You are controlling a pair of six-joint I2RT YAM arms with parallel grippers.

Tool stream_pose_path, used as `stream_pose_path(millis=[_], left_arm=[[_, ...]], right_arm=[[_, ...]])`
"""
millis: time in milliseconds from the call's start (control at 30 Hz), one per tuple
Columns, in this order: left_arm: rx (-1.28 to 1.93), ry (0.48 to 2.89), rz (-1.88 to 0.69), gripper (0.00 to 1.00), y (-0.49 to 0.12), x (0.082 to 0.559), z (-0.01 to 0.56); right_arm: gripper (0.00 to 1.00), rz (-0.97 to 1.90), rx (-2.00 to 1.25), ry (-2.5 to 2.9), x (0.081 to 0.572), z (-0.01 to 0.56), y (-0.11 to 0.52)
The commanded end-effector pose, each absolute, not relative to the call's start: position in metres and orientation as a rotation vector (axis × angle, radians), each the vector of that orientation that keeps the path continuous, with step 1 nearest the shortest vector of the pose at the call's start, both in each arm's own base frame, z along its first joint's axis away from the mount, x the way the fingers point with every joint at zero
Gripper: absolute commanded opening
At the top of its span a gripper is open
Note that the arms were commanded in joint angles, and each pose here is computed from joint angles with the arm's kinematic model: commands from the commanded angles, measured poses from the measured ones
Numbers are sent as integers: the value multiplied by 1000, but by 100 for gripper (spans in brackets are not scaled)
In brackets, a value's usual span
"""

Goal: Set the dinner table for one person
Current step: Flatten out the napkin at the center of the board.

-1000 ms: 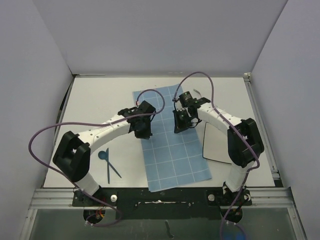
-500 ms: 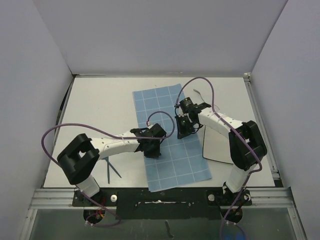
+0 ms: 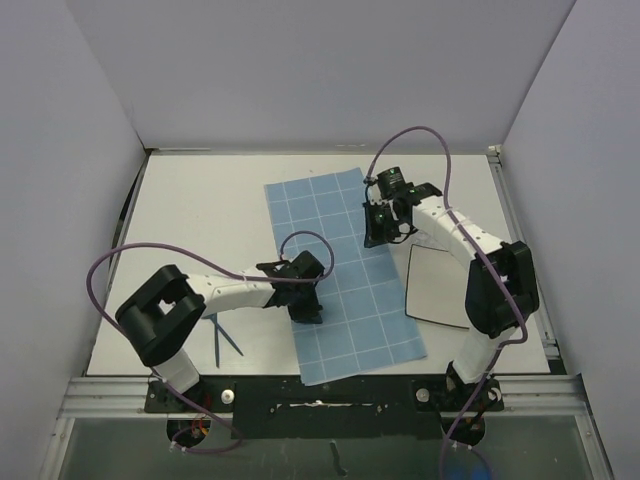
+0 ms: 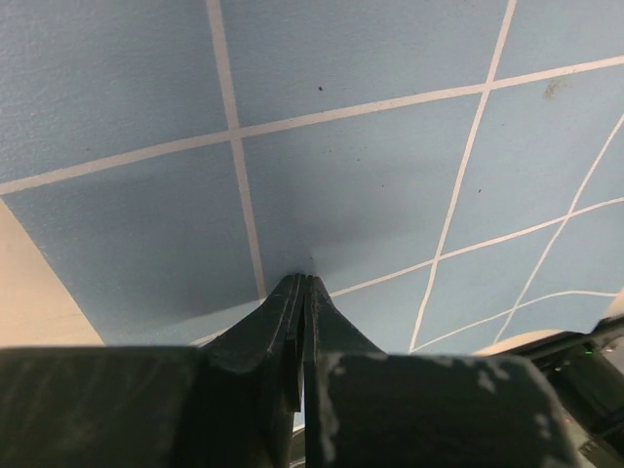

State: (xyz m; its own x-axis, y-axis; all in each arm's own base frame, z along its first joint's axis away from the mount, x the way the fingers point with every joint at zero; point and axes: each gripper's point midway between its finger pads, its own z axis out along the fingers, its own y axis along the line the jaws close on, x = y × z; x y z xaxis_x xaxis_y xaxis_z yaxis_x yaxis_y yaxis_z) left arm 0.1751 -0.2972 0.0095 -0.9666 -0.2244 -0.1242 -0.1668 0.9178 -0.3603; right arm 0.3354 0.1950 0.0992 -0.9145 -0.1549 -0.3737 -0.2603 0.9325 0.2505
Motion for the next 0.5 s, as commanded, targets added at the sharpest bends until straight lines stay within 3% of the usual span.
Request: stream_pose_path(millis=[0,467], left_arm=[[-429,3122,-289,0,-255,123,-36],[-612,3088,-198,0,-194,150,-17]], right_arm=[[0,424,-324,2659,359,124,191],[0,498,-348,2671,384,105,205]])
